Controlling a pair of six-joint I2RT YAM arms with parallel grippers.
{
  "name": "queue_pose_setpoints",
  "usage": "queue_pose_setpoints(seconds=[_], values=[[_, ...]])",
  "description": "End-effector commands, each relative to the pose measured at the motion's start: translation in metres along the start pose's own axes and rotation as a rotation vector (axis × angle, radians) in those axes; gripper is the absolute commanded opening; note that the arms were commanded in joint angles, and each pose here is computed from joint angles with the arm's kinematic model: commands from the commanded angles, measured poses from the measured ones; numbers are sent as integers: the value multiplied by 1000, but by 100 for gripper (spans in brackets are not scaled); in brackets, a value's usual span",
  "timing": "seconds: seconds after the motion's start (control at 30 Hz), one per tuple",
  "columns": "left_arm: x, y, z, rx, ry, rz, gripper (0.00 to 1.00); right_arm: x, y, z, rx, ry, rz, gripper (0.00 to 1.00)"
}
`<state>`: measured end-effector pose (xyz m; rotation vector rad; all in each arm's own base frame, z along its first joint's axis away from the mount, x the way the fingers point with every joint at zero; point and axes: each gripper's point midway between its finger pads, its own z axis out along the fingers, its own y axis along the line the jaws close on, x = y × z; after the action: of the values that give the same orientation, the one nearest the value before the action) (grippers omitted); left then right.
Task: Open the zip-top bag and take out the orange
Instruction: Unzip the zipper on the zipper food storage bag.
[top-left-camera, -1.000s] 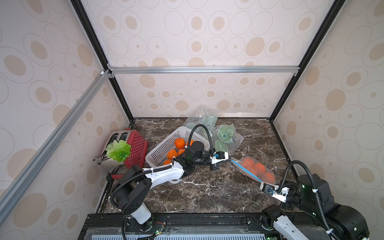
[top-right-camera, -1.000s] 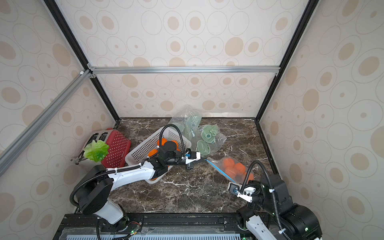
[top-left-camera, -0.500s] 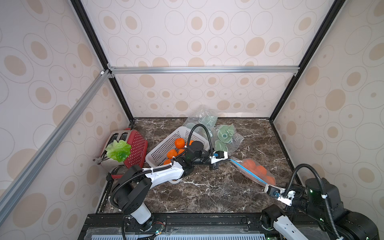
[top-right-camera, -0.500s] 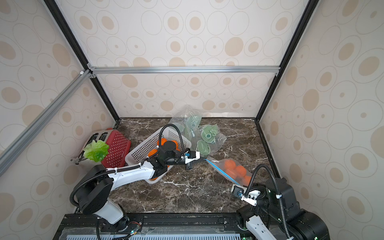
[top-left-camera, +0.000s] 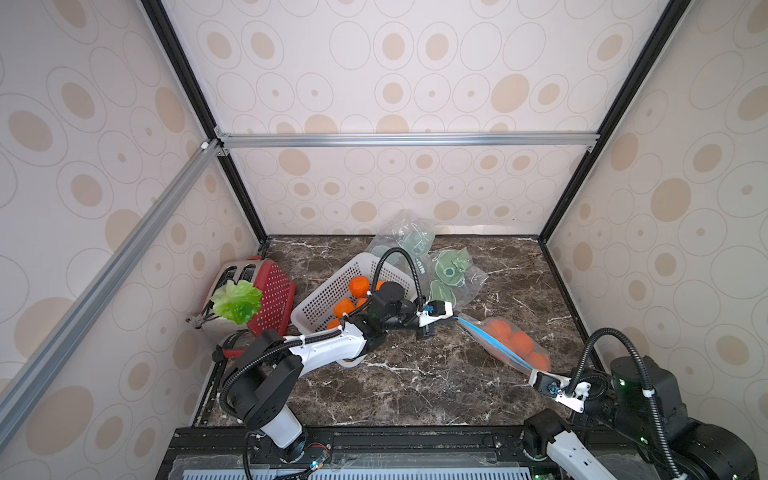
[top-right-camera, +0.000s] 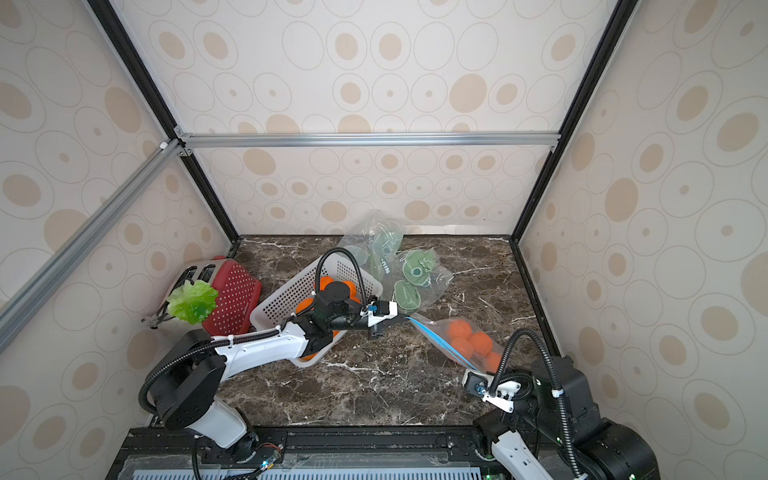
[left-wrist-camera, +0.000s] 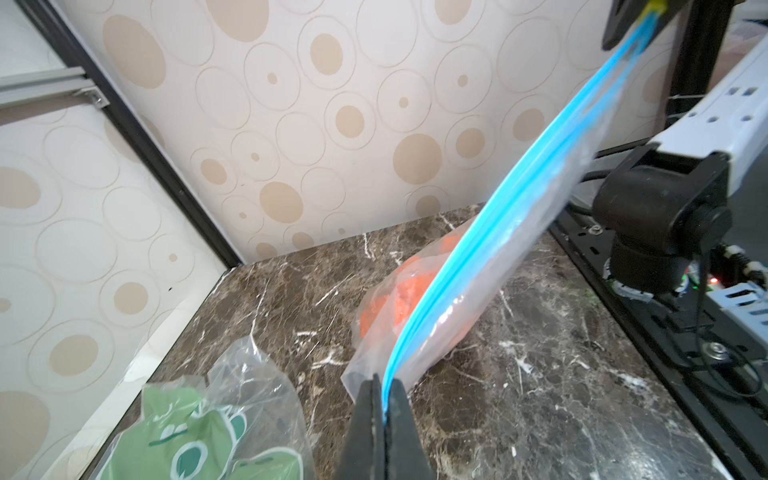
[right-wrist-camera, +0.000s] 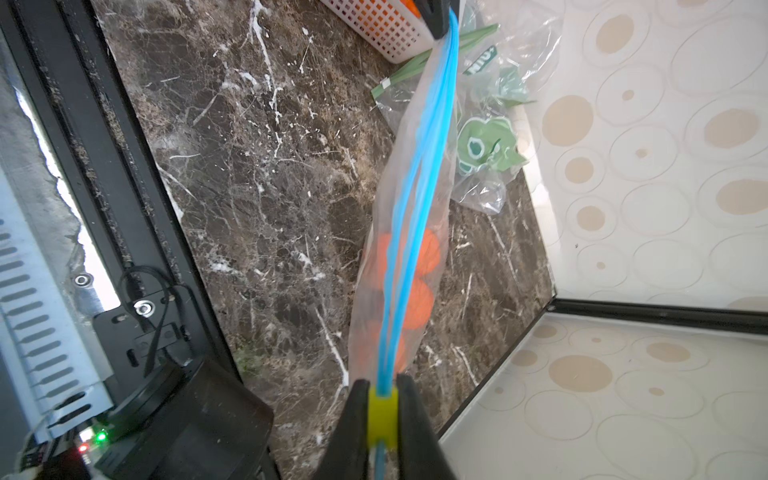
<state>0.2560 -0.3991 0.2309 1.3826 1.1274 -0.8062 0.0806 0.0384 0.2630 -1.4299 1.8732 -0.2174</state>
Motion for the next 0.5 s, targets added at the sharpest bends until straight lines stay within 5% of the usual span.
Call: queue_pose_setpoints(seconds=[0.0,0.2,0.27,0.47], values=[[-2,21,-9,-53,-8,-11,0,8,21,7,-83,12,23,46],[0,15,-8,-26,-19,-9,0,-39,29,17,-196,-212,225,58],[0,13,-8,-16,-21,-7,0,-58,31,13,-240,-310,195,60],[-2,8,-8,20,-23,-12,0,-102,-34,7,-86,-502,537,59]])
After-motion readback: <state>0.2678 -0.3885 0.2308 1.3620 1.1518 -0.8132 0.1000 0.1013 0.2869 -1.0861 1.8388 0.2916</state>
